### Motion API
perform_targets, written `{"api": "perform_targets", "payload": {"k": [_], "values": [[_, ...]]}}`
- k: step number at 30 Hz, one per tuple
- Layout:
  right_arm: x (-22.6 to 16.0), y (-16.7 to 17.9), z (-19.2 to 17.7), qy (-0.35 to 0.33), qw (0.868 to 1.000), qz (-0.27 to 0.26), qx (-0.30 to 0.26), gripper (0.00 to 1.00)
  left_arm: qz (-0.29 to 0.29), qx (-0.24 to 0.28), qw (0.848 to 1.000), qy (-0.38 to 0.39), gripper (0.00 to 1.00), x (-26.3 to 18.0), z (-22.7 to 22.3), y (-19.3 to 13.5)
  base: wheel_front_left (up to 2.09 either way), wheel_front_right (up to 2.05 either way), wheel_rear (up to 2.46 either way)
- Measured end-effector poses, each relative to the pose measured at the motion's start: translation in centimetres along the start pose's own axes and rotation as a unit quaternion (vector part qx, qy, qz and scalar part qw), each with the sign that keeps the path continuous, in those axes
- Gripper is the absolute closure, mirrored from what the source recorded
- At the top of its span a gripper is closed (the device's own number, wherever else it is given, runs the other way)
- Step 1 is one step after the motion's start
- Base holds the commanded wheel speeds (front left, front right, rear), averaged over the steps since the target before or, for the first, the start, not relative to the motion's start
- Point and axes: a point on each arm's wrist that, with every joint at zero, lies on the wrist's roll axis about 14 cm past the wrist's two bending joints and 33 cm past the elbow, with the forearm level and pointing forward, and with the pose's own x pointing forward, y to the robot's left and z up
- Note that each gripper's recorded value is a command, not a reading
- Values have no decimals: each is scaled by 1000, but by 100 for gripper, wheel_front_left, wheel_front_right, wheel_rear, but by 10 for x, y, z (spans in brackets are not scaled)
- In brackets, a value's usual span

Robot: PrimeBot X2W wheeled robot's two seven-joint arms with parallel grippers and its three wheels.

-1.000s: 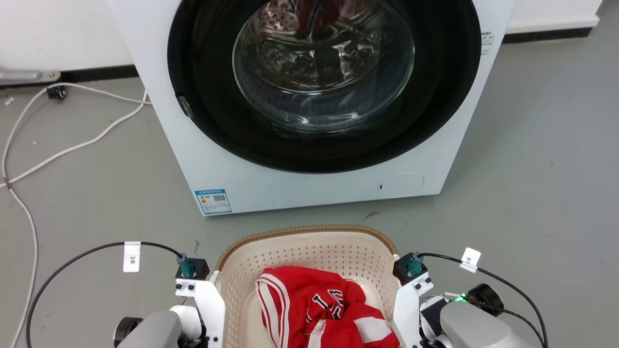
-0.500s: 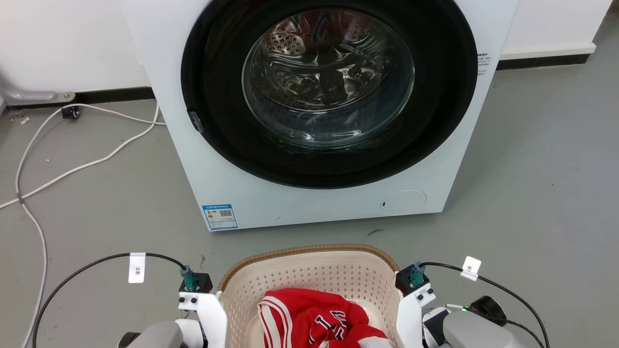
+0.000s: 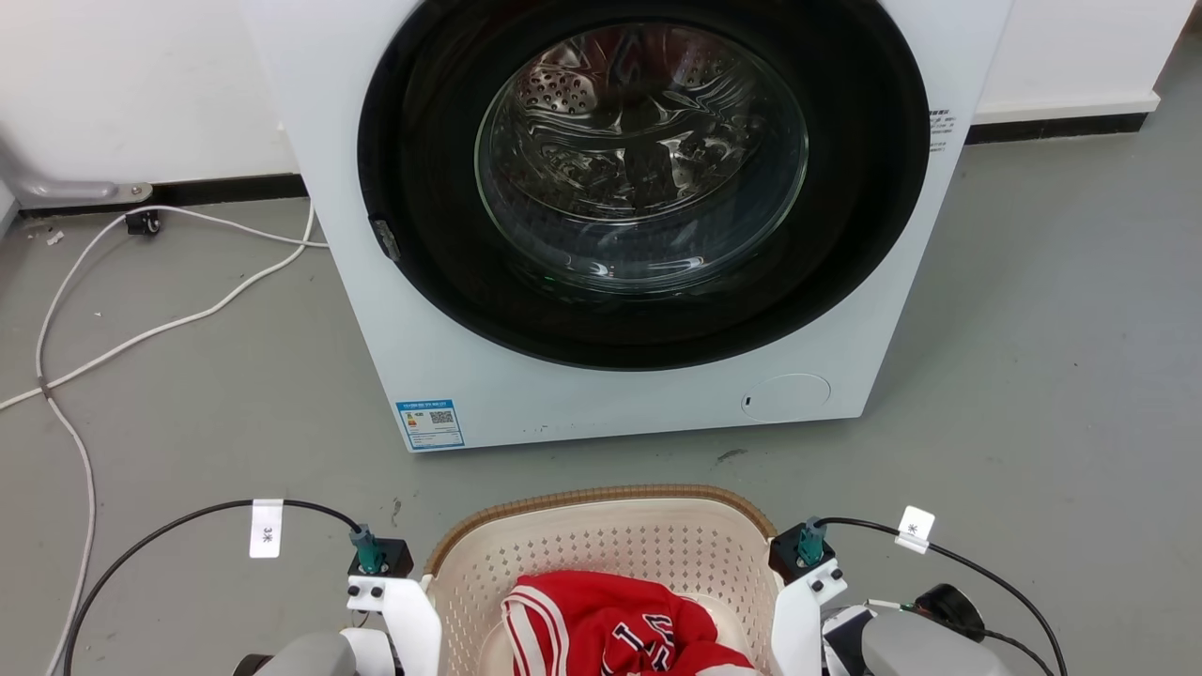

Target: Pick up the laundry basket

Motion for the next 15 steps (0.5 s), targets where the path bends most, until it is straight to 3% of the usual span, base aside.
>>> {"api": "perform_targets", "payload": {"k": [15], "values": [[0, 0, -2, -1, 1000, 0, 0, 100, -1, 1, 1000, -4, 100, 1, 1, -1, 0, 0, 0]]}}
